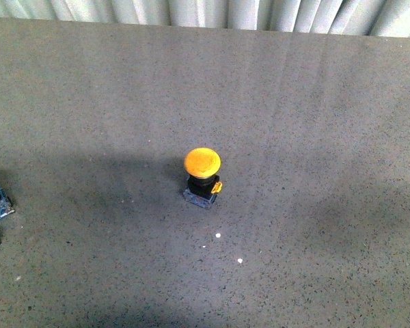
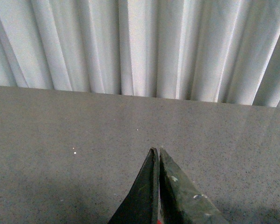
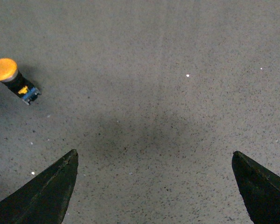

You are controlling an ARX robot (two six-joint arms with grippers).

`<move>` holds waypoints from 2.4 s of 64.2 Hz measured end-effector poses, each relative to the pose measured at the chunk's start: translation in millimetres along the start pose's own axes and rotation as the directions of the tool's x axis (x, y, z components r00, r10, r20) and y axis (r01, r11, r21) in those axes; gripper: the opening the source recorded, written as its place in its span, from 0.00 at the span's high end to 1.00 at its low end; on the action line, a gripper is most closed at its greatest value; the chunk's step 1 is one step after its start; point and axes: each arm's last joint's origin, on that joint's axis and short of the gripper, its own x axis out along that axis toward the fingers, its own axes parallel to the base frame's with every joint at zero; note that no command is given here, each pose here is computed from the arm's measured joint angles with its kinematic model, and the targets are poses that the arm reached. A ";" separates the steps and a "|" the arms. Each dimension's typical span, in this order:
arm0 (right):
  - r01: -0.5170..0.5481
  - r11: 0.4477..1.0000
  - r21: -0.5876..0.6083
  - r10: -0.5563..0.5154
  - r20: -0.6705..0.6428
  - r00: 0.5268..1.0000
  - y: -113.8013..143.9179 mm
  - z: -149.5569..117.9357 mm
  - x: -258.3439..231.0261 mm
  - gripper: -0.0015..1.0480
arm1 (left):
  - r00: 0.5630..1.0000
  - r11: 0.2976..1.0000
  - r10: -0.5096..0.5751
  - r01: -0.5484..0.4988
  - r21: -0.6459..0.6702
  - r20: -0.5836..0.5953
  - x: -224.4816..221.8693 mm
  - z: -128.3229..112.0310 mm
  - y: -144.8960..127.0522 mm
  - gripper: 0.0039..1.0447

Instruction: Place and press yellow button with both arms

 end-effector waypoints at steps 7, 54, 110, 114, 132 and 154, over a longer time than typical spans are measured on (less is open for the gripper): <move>-0.034 0.994 -0.106 0.037 0.025 0.999 17.9 39.0 26.8 0.09 | 1.000 1.000 0.000 0.000 0.001 -0.001 -4.0 0.6 0.0 0.99; -0.320 0.937 -0.142 0.254 -0.351 0.901 143.9 62.5 156.6 0.88 | 1.000 1.000 0.000 0.000 0.001 0.005 -20.8 1.3 0.0 0.99; -0.360 0.932 -0.044 0.313 -0.405 0.859 154.1 56.3 187.7 0.99 | 1.000 1.000 0.002 -0.002 0.002 -0.012 -31.1 -2.3 0.2 0.99; -0.356 0.934 -0.033 0.312 -0.410 0.857 153.5 56.3 190.6 0.99 | 1.000 1.000 0.002 -0.002 0.002 -0.012 -31.1 -2.3 0.2 0.99; -0.346 0.938 0.000 0.313 -0.429 0.847 151.7 54.6 196.9 0.99 | 1.000 1.000 0.002 -0.002 0.002 -0.012 -31.1 -2.3 0.2 0.99; -0.369 0.922 0.120 0.387 -0.330 0.861 138.0 77.2 184.7 0.99 | 1.000 1.000 0.002 -0.002 0.002 -0.012 -31.1 -2.3 0.2 0.99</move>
